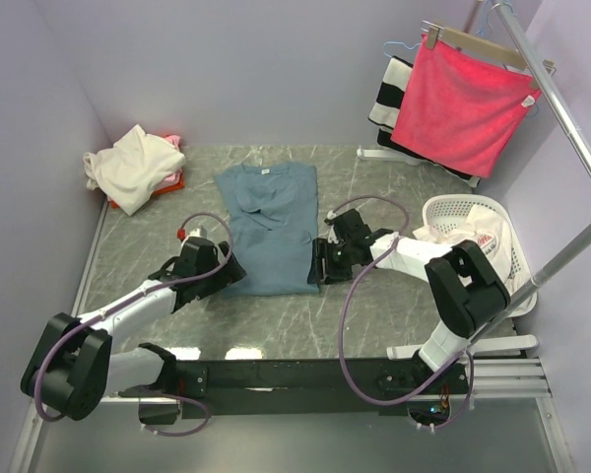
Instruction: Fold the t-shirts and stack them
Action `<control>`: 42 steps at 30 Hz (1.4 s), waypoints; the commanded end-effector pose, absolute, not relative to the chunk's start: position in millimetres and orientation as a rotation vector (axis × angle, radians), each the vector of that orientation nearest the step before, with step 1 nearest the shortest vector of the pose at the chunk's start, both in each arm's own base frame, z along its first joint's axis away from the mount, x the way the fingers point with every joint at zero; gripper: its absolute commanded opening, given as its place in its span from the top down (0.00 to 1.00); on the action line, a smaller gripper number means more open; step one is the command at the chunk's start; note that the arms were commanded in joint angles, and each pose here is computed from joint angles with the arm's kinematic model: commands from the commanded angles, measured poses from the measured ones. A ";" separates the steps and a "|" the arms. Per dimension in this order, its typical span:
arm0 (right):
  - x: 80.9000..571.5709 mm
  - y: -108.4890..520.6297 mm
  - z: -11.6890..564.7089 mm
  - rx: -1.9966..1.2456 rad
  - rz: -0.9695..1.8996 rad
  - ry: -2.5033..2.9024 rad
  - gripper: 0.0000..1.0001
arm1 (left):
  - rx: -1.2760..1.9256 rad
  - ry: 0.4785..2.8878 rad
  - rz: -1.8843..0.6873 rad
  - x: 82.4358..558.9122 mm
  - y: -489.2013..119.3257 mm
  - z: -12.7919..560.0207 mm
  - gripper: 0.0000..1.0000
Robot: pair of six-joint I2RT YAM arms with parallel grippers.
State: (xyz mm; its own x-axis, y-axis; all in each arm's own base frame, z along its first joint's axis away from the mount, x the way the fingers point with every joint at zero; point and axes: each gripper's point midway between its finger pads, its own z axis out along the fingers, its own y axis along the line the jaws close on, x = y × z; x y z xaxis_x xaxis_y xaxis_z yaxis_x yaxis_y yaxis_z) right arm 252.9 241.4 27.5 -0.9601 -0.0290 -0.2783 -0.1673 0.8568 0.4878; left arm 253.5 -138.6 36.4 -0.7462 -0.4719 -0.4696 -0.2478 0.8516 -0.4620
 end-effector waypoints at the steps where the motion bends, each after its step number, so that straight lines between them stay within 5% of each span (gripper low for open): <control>1: 245.7 260.7 30.9 -0.157 0.842 2.751 0.34 | -0.544 2.488 -0.503 239.1 -137.4 18.6 0.01; 6: 242.2 270.7 18.9 -0.163 0.816 2.792 0.35 | -0.550 2.525 -0.582 221.0 -143.8 2.8 0.11; 9: 242.8 275.0 13.1 -0.152 0.840 2.795 0.38 | -0.551 2.528 -0.603 216.5 -144.9 -2.9 0.28; 12: 247.9 274.6 8.7 -0.138 0.820 2.787 0.56 | -0.538 2.529 -0.613 220.2 -148.3 -4.8 0.56; 13: 250.8 274.2 9.9 -0.136 0.821 2.778 0.66 | -0.531 2.508 -0.623 225.6 -150.2 -2.3 0.79; 15: 255.4 274.3 15.5 -0.142 0.822 2.750 0.80 | -0.524 2.507 -0.612 230.0 -150.7 -1.8 0.99; 20: 246.9 265.9 31.8 -0.190 0.825 2.716 1.00 | -0.506 2.534 -0.584 227.2 -149.7 6.0 0.99; 32: 145.4 253.2 52.5 -0.342 0.900 2.727 1.00 | -0.529 2.532 -0.756 153.6 -172.3 48.5 0.99; 42: 235.2 247.3 128.2 -0.352 0.658 2.454 1.00 | -0.451 2.332 -0.465 226.3 -167.5 122.6 0.99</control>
